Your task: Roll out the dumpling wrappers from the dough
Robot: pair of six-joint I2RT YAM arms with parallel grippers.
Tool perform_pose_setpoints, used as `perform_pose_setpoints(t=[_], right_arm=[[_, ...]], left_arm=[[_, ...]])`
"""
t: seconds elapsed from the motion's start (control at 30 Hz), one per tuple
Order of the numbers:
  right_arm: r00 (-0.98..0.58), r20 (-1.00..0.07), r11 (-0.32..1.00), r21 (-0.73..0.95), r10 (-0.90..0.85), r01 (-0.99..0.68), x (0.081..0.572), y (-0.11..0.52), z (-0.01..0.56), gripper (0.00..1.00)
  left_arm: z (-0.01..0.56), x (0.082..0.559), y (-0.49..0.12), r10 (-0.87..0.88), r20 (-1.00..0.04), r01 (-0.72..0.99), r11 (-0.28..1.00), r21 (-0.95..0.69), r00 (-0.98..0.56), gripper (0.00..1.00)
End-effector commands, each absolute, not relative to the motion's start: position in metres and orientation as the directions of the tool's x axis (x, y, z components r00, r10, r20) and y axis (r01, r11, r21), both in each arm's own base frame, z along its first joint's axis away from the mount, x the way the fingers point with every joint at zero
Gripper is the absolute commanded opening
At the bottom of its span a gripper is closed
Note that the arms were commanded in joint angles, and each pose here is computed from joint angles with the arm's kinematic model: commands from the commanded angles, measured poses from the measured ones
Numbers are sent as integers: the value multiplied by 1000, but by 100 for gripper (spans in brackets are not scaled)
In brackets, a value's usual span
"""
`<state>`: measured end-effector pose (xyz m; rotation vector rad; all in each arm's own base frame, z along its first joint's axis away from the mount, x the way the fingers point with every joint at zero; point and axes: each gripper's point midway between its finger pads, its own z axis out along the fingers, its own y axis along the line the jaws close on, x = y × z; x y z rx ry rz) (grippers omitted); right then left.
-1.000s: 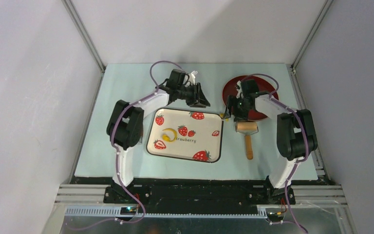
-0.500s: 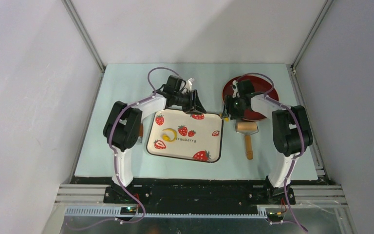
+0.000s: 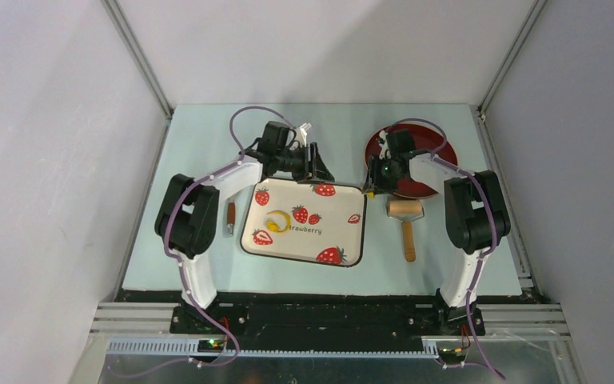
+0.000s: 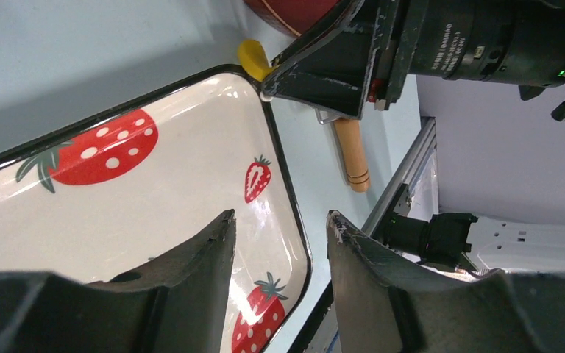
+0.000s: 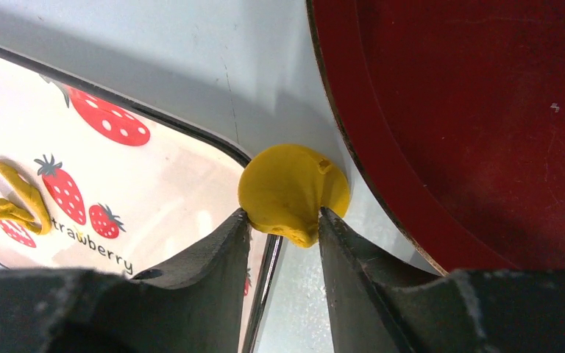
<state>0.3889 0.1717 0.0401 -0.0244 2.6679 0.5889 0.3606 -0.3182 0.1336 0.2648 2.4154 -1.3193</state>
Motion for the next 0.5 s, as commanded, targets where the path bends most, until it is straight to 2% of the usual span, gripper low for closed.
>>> perform_pose_setpoints(t=[0.0,0.13,0.37,0.47], right_arm=[[-892,-447,907,400,68,-132,406,176,54,41],[-886,-459,906,399,62,-143,406,178,59,36],[-884,-463,904,401,59,-150,407,179,60,33],[-883,-466,904,401,60,-150,407,178,63,27]], left_arm=[[149,360,-316,-21,-455,381,514,-769,-890,53],[143,358,-316,-18,-441,371,510,-776,-897,53],[138,356,-315,-16,-432,364,509,-780,-902,53],[138,355,-312,-18,-432,363,511,-779,-902,53]])
